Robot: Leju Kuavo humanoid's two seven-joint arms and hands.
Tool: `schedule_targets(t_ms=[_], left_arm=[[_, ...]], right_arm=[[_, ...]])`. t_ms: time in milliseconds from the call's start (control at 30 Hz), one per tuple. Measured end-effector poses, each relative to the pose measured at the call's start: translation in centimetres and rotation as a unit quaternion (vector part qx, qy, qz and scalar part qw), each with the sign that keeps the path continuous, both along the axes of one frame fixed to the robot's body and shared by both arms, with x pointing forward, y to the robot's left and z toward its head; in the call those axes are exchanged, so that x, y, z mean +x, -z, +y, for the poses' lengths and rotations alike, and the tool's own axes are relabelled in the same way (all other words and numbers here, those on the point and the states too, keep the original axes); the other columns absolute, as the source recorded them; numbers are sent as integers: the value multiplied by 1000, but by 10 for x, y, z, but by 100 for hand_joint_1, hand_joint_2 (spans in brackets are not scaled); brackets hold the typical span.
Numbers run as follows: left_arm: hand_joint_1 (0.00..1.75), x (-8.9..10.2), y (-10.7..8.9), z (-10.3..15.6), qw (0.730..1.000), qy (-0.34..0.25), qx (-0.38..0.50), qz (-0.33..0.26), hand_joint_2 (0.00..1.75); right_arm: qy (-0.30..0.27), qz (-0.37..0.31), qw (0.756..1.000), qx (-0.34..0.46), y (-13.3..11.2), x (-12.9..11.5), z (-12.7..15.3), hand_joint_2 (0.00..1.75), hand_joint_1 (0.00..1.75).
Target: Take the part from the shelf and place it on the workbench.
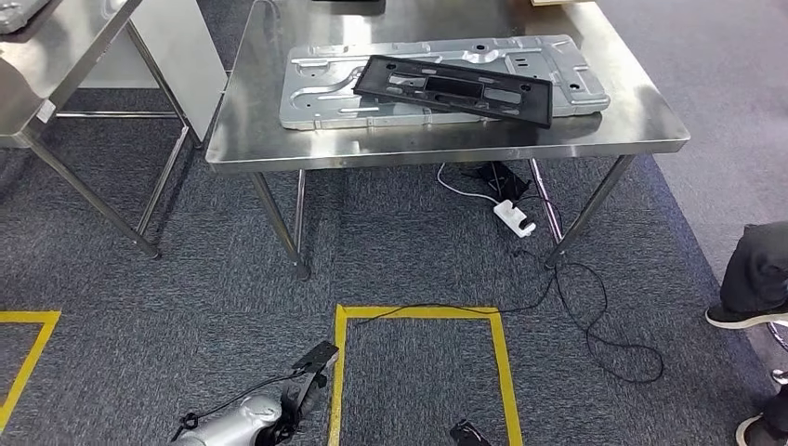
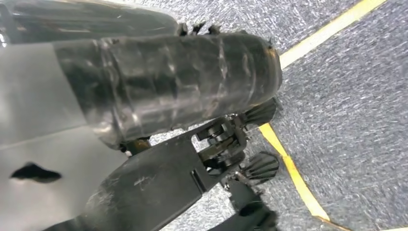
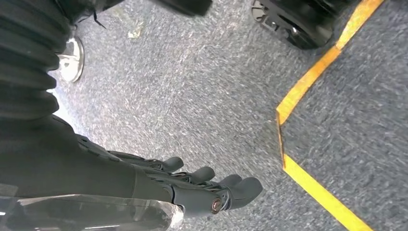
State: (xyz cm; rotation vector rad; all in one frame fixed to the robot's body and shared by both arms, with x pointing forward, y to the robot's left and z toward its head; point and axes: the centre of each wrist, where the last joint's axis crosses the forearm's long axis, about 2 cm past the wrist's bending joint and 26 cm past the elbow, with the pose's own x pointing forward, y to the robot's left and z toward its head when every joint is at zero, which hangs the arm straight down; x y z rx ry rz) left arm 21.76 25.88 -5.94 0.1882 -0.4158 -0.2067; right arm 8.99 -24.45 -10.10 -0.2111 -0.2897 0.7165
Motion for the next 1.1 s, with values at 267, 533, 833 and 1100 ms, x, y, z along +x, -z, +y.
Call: schedule_targets(t_ms=[267, 533, 833, 1100], left_arm=[[0, -7, 3, 0, 1000, 1, 1, 8, 0], [0, 7, -3, 0, 1000, 21, 7, 13, 0], [0, 9, -4, 1, 1000, 20, 9, 22, 0], [0, 9, -4, 1, 1000, 18, 9, 23, 0]], right_arm=[[2, 27, 1000, 0, 2, -8, -3, 0, 0], [-26, 42, 999, 20, 3, -11, 0, 0, 0], [-47, 67, 996, 22, 2, -5, 2, 0, 0], [-62, 68, 996, 19, 1, 0, 3, 0, 0]])
